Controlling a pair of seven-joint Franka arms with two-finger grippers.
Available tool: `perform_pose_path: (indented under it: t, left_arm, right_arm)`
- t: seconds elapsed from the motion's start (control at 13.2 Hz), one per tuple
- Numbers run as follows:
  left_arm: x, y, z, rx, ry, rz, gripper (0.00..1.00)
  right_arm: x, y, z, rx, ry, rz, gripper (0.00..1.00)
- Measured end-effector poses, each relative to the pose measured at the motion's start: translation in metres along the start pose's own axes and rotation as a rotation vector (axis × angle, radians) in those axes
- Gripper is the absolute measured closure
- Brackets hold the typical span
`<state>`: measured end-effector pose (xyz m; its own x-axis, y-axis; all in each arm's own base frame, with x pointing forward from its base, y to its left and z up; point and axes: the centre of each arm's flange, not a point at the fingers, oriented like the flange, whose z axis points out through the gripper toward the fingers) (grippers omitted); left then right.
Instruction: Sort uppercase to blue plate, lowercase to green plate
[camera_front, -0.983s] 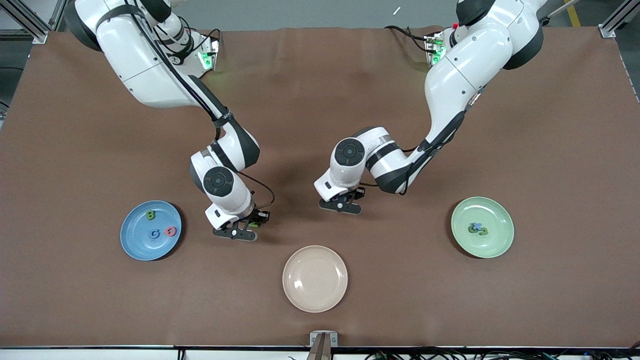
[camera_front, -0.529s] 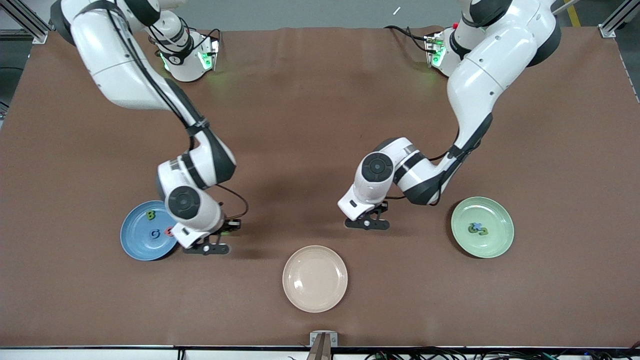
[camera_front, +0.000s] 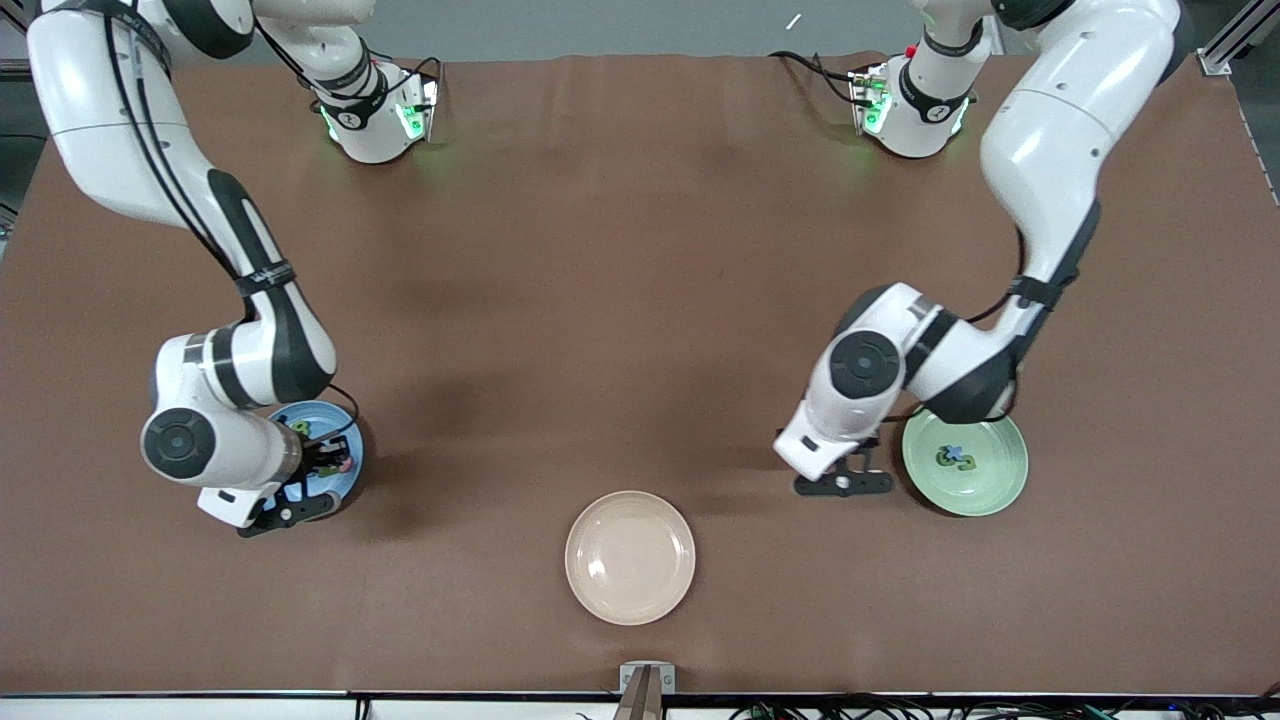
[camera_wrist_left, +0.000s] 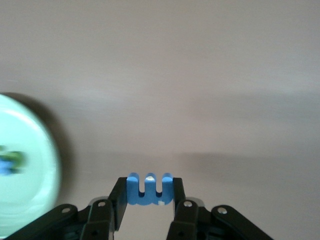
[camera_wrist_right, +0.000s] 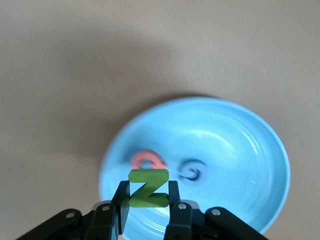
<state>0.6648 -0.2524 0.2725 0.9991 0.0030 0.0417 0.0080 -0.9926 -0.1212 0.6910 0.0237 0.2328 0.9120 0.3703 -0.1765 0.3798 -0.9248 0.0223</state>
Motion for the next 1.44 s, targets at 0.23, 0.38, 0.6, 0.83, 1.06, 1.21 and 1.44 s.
perform_pose_path:
  t: [0.23,0.38,0.6,0.83,1.06,1.21,1.44]
  left_arm:
    - [0.018,-0.071,-0.003,0.014,-0.028,-0.034,0.59]
    - [0.023,-0.112,0.005,0.019,-0.047,-0.032,0.59]
    - [0.019,-0.153,0.027,0.025,-0.093,-0.046,0.59]
    - [0.012,-0.175,0.041,0.032,-0.124,-0.066,0.59]
    - [0.009,-0.205,0.048,0.032,-0.143,-0.039,0.59]
    - [0.011,-0.227,0.045,0.027,-0.140,-0.032,0.47]
    - [0.013,-0.236,0.015,0.025,-0.109,-0.034,0.18]
  right_arm:
    - [-0.020,0.022,0.025,0.027,-0.044,-0.059,0.65]
    - [-0.024,0.022,0.031,0.042,-0.060,-0.057,0.49]
    - [-0.023,0.008,0.022,0.094,-0.081,-0.054,0.18]
    - [-0.022,0.009,-0.039,0.084,-0.008,-0.037,0.00]
    - [-0.044,0.014,-0.130,0.059,0.064,-0.007,0.00]
    - [-0.066,0.020,-0.183,0.028,0.103,0.032,0.00]
    - [-0.107,0.019,-0.246,0.029,0.109,0.194,0.00]
